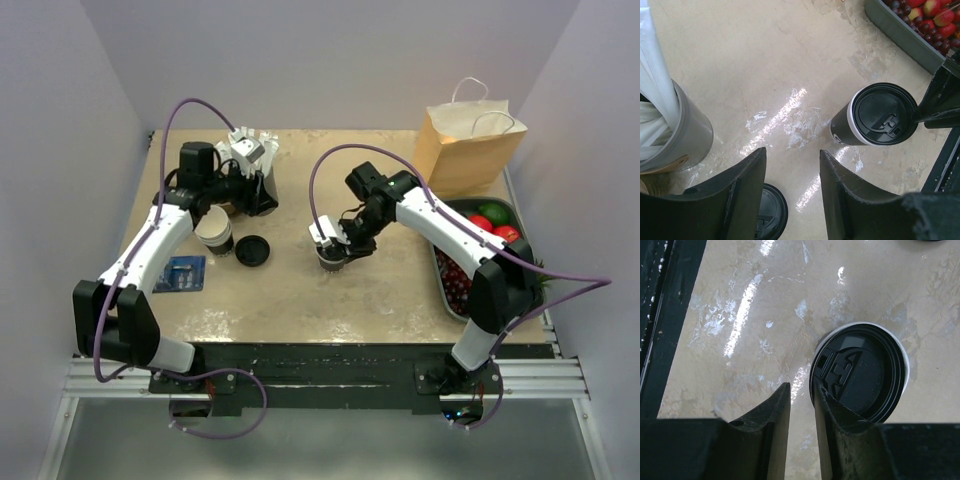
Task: Pack the takeout coffee
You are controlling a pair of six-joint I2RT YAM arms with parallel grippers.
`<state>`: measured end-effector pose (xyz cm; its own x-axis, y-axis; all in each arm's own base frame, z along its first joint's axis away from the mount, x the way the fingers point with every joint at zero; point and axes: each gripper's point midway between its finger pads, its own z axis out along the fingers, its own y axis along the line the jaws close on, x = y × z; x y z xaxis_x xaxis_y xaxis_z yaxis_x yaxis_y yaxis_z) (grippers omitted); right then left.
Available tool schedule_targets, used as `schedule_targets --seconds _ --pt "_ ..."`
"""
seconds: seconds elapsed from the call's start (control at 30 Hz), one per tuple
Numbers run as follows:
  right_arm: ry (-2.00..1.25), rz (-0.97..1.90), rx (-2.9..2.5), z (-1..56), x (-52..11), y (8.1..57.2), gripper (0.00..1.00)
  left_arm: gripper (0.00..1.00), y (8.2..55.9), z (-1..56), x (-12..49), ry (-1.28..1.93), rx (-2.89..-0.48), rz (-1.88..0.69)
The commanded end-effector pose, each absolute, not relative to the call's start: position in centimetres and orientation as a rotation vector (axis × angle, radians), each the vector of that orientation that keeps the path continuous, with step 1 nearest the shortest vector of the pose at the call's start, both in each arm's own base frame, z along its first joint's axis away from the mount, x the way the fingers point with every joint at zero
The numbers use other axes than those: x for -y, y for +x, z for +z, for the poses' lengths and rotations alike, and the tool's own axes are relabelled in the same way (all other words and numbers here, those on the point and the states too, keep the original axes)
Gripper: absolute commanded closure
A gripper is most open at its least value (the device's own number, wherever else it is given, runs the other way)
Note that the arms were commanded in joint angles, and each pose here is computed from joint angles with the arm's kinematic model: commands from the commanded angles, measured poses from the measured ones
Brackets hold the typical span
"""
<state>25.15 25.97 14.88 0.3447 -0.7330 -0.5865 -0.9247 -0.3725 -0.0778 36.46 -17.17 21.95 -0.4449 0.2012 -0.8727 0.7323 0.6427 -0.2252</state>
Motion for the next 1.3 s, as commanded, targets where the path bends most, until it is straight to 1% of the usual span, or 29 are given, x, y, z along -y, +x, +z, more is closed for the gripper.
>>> schedule_targets --seconds 0.0,0.13,0.23,0.27,0.37,0.67,0.73,0.93,1.1,1.17,1.23,1.27 --pt "-2.207 0.633 -1.458 15.2 -26.1 25.4 0.71 0.49 37.8 24.1 17.5 0.742 -1.892 -0.764" --pt "-2.196 0.613 -1.459 15.1 -26.3 25.9 0.73 0.49 38.1 24.4 17.6 0.744 -1.886 -0.764" --pt "-2.182 0.608 -1.458 15.3 -26.5 26.1 0.78 0.49 38.4 24.4 17.7 0.746 -1.884 -0.764" --pt "-2.178 0.607 -1.461 15.3 -26.6 26.2 0.82 0.5 38.4 24.4 17.7 0.748 -1.885 -0.768" --pt "-2.178 0.61 -1.472 15.3 -26.5 26.2 0.89 0.5 38.4 24.2 17.7 0.755 -1.888 -0.771" --pt "-2.174 0.641 -1.487 15.1 -26.4 25.5 0.92 0.5 38.1 23.9 17.7 0.774 -1.89 -0.768" --pt "-2.163 0.644 -1.498 15.2 -26.5 25.6 1.0 0.5 38.0 23.9 17.7 0.776 -1.89 -0.768" --pt "-2.118 0.675 -1.483 16.9 -27.2 25.5 1.0 0.51 37.6 23.7 17.6 0.795 -1.884 -0.76" --pt "-1.997 0.764 -1.475 21.4 -28.3 25.0 1.0 0.51 36.4 23.9 17.7 0.882 -1.832 -0.76" --pt "-1.894 0.837 -1.525 22.9 -28.5 25.1 1.0 0.51 35.7 24.1 17.7 0.909 -1.803 -0.747" --pt "-1.742 1.015 -1.601 24.4 -29.1 24.6 1.0 0.51 35.3 23.8 17.5 0.954 -1.768 -0.713" --pt "-1.651 1.053 -1.625 25.0 -28.8 25.9 1.0 0.5 35.0 24.4 17.3 0.977 -1.729 -0.677"
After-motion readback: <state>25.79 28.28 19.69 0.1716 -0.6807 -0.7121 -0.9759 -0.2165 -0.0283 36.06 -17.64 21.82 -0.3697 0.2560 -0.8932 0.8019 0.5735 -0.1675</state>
